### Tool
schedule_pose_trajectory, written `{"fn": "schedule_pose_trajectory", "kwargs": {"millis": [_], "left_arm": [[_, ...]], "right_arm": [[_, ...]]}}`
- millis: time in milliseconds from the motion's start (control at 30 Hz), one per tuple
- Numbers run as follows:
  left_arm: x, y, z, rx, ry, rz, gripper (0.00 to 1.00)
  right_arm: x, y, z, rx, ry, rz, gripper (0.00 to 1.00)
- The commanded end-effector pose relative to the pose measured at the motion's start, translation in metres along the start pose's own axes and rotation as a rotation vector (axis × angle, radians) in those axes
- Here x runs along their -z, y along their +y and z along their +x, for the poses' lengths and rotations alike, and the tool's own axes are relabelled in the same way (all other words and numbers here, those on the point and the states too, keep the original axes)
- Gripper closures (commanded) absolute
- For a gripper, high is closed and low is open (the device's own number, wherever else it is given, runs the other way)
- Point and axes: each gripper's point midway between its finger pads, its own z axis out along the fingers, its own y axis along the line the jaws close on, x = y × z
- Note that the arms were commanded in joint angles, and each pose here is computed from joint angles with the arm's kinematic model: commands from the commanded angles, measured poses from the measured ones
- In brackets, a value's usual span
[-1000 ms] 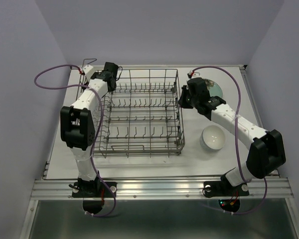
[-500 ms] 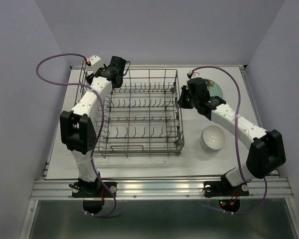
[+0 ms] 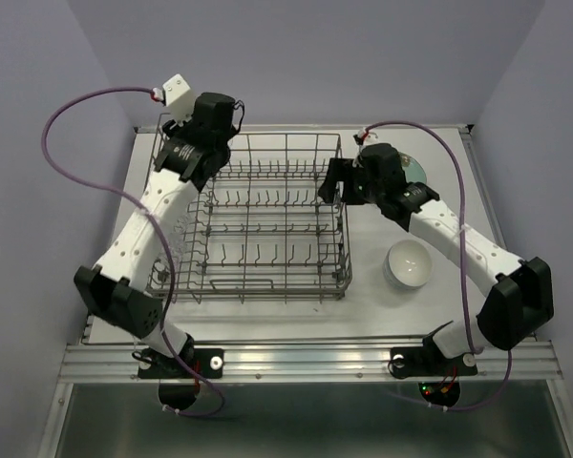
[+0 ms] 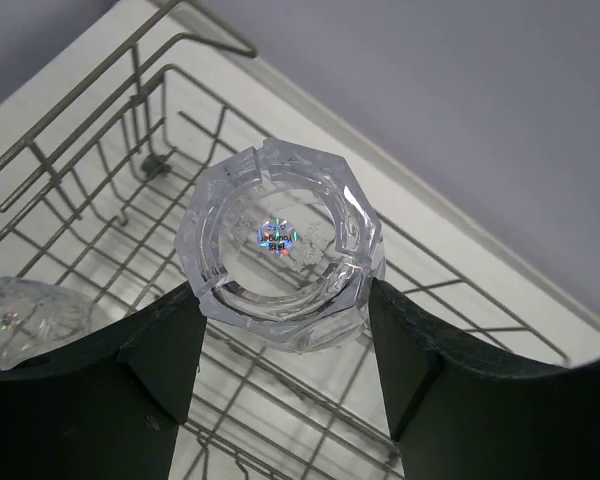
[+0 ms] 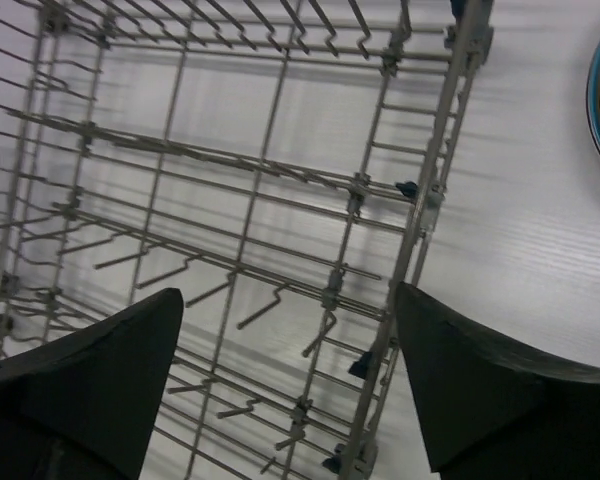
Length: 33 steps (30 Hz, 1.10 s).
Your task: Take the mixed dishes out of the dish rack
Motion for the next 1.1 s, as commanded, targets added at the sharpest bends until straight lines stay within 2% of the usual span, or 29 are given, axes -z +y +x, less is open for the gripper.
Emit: {"fn": "schedule_pose_trajectory", "kwargs": {"millis": [0, 133, 233, 333, 400, 433, 567, 667, 833, 1067], "left_arm": [[0.069, -0.025, -0.065, 0.192, -0.115, 0.326, 1.0], [0.107, -0.042, -0.067, 0.26, -0.066, 0.548, 1.0], [0.138, -0.052, -0.07, 0.316, -0.033, 0.719, 1.0], [0.167, -0.057, -0.076, 0.379, -0.004, 0.836, 1.0], [0.179, -0.054, -0.074, 0.41, 0.015, 0.873, 1.0], [0.186, -0.056, -0.073, 0.417, 0.026, 0.901, 1.0], [0.205, -0.058, -0.069, 0.477, 0.06, 0.958, 1.0], [0.217, -0.063, -0.065, 0.497, 0.09, 0.991, 1.0], [0.225, -0.065, -0.058, 0.516, 0.118, 1.021, 1.0], [0.228, -0.063, -0.052, 0.558, 0.134, 1.03, 1.0]], "right_arm": [[0.056, 0.05, -0.08, 0.035, -0.229, -0.162, 0.02], [0.098, 0.078, -0.107, 0.062, -0.34, -0.301, 0.0], [0.128, 0.112, -0.098, 0.085, -0.342, -0.529, 0.0], [0.17, 0.158, -0.097, 0.145, -0.385, -0.859, 0.0], [0.179, 0.167, -0.093, 0.13, -0.39, -0.951, 0.0], [0.19, 0.173, -0.102, 0.142, -0.453, -0.998, 0.0], [0.199, 0.183, -0.116, 0.141, -0.51, -1.06, 0.0], [0.192, 0.198, -0.117, 0.139, -0.477, -1.115, 0.02], [0.185, 0.204, -0.127, 0.137, -0.506, -1.105, 0.03], [0.182, 0.219, -0.142, 0.127, -0.548, -1.115, 0.12]]}}
